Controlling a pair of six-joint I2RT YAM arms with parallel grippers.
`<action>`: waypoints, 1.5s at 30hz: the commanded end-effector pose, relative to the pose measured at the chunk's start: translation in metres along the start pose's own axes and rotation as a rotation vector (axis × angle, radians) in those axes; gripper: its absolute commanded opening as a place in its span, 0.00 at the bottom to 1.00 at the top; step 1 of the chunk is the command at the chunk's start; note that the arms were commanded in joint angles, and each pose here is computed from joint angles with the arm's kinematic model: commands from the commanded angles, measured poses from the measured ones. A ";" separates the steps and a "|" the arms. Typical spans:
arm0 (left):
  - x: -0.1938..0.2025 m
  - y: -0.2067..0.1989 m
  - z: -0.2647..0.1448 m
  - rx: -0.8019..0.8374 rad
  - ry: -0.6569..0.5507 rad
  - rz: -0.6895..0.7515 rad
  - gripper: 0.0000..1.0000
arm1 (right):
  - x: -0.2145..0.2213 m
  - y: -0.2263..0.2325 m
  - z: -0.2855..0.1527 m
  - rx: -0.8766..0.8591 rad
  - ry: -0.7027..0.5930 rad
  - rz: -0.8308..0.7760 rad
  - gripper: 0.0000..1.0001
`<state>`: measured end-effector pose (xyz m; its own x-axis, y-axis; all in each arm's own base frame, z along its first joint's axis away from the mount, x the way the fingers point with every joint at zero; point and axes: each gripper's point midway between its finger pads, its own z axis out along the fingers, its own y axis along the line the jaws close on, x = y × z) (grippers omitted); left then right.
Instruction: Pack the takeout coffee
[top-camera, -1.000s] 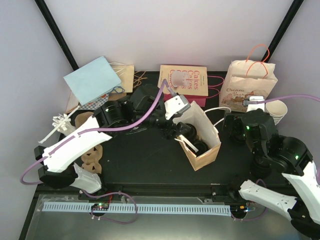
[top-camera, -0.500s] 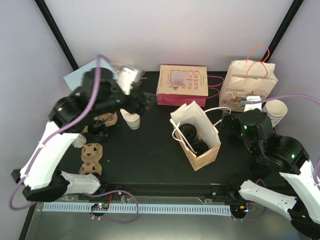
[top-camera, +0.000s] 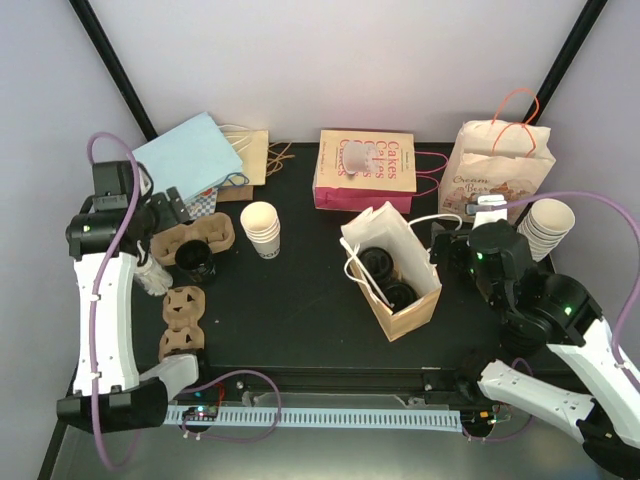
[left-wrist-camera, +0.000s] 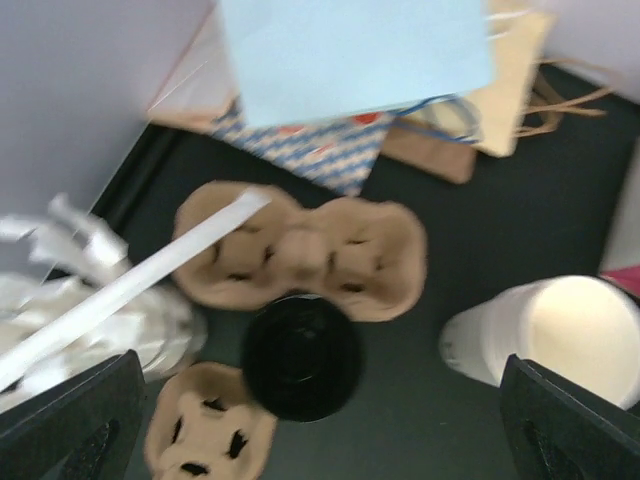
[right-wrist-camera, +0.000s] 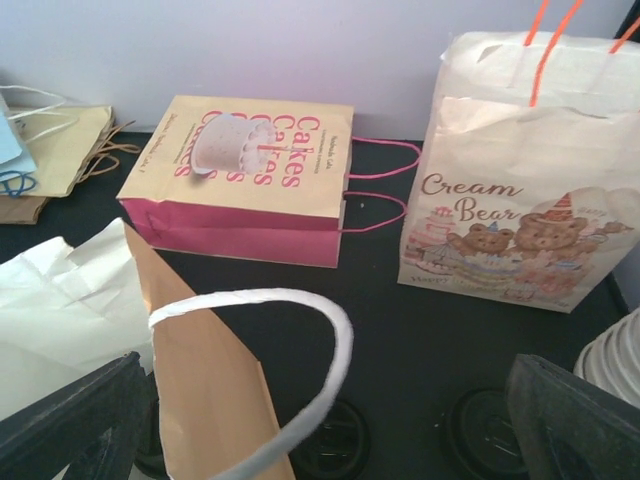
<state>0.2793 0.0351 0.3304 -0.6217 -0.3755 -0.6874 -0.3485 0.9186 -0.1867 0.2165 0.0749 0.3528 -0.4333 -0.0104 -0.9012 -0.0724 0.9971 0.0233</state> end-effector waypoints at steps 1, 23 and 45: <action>-0.010 0.033 -0.004 -0.088 -0.122 -0.018 0.99 | -0.003 0.013 0.005 -0.062 -0.027 0.025 1.00; 0.003 0.047 0.050 -0.253 0.009 0.735 0.99 | -0.018 0.042 -0.008 -0.227 -0.010 -0.014 1.00; -0.004 0.085 0.114 -0.630 0.238 0.945 0.90 | -0.035 0.039 -0.026 -0.245 -0.002 -0.031 1.00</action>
<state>0.3223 0.1183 0.2179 -0.9096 0.3548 -0.2161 0.1119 0.7102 0.6951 0.2086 0.1135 0.3880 -0.4275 -0.0266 -0.9036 -0.2868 0.9519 0.1077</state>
